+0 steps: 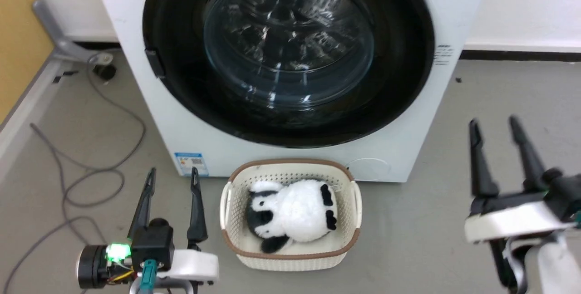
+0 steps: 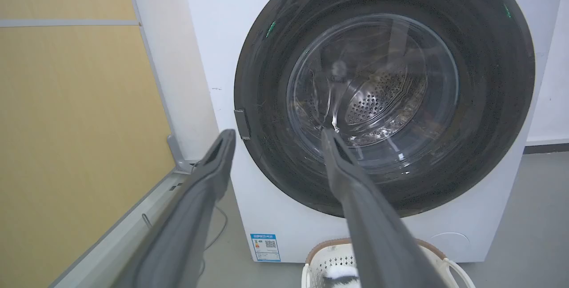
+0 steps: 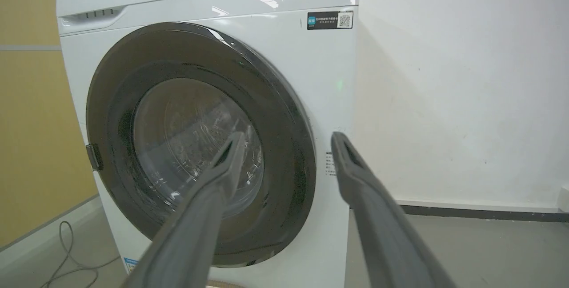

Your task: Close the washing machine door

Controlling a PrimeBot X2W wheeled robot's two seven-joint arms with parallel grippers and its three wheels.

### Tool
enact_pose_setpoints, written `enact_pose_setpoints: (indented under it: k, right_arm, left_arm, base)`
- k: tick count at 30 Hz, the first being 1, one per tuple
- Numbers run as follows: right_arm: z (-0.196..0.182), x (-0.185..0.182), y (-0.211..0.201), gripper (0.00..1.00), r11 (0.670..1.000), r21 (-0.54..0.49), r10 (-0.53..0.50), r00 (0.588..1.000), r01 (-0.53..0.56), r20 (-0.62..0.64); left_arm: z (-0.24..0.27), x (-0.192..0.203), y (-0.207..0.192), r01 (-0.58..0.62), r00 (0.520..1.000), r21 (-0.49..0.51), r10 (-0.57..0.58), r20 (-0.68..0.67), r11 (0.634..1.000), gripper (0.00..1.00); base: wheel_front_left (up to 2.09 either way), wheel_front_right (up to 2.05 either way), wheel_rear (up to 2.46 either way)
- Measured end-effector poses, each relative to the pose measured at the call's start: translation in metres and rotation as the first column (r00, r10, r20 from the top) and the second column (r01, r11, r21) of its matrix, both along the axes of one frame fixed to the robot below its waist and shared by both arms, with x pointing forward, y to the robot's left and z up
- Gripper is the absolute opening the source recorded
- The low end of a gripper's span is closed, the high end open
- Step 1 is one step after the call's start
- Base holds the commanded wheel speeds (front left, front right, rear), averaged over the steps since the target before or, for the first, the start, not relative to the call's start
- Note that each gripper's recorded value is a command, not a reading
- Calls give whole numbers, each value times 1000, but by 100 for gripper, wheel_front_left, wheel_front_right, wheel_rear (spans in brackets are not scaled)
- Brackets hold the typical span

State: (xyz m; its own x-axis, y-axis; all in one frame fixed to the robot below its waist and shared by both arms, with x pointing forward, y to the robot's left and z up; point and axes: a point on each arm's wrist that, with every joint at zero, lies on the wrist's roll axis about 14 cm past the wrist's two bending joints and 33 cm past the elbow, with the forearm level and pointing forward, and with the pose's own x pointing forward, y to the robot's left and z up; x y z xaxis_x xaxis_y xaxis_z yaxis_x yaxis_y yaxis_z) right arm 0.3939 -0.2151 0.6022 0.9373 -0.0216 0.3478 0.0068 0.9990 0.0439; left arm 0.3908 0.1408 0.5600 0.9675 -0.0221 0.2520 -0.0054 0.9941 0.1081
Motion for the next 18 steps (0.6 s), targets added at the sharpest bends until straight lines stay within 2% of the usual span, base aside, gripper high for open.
enact_pose_setpoints:
  k: [10,11,18]
  right_arm:
    - [-34,-29,2,100,998,63,7,997,-2,-81]
    - [-35,-30,2,0,998,65,7,996,-2,-86]
    - [-36,-29,3,0,998,63,10,996,-4,-92]
  left_arm:
    - [-3,-4,-3,22,1000,3,-22,-10,1000,100]
    - [-3,-5,-3,20,1000,5,-20,-11,1000,0]
    - [-3,-5,-3,20,1000,3,-20,-16,1000,0]
  base:
    - [0,0,0]
    - [0,0,0]
    - [0,0,0]
